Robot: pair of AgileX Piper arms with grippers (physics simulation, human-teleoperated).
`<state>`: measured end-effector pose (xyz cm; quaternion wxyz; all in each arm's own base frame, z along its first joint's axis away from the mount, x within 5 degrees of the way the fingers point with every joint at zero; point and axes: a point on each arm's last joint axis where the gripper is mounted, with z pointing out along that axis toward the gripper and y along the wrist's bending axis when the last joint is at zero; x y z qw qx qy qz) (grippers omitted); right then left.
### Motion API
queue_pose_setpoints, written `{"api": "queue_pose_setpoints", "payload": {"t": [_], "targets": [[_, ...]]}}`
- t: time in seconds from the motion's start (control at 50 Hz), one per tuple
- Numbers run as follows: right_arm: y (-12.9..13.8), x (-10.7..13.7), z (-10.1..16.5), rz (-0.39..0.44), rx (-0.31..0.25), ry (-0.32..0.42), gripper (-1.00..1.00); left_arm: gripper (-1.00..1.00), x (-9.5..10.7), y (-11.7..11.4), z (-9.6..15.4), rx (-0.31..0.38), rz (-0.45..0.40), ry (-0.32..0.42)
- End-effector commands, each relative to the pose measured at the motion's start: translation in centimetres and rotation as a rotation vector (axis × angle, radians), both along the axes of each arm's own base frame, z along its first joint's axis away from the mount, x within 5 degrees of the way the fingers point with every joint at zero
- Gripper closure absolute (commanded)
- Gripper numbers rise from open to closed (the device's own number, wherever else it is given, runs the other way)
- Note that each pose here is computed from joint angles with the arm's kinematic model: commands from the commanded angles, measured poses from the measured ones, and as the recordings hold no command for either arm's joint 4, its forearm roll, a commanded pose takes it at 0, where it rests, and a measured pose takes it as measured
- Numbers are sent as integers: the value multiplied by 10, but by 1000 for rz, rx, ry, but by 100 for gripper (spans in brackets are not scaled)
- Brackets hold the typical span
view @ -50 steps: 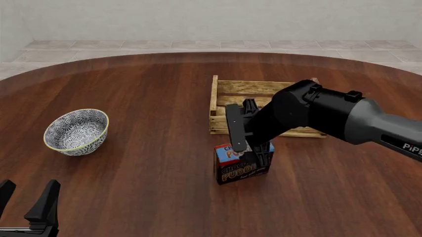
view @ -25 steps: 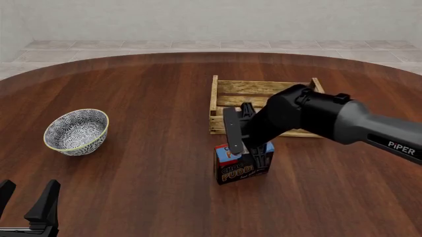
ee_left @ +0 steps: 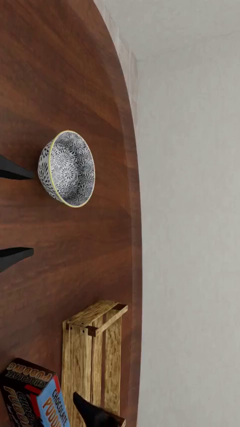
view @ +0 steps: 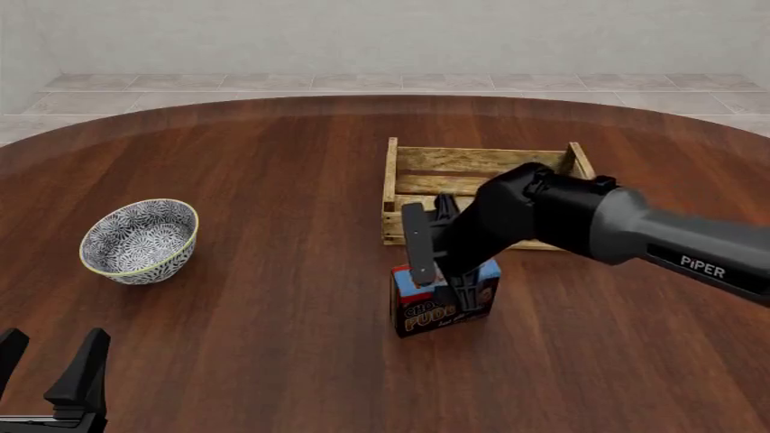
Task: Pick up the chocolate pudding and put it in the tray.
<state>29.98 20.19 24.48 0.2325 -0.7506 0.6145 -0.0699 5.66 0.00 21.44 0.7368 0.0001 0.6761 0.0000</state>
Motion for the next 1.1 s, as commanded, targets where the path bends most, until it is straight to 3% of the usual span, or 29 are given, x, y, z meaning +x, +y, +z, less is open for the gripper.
{"api": "queue_pose_setpoints", "payload": {"t": [0.02, 0.48, 1.1], "targets": [[1, 4, -7, -14, -2, 13, -100, -100, 0, 0, 0, 0, 0, 0], [-12, 19, -14, -46, -19, 21, -100, -100, 0, 0, 0, 0, 0, 0], [-3, 18, -21, -59, -6, 35, -100, -100, 0, 0, 0, 0, 0, 0]]}}
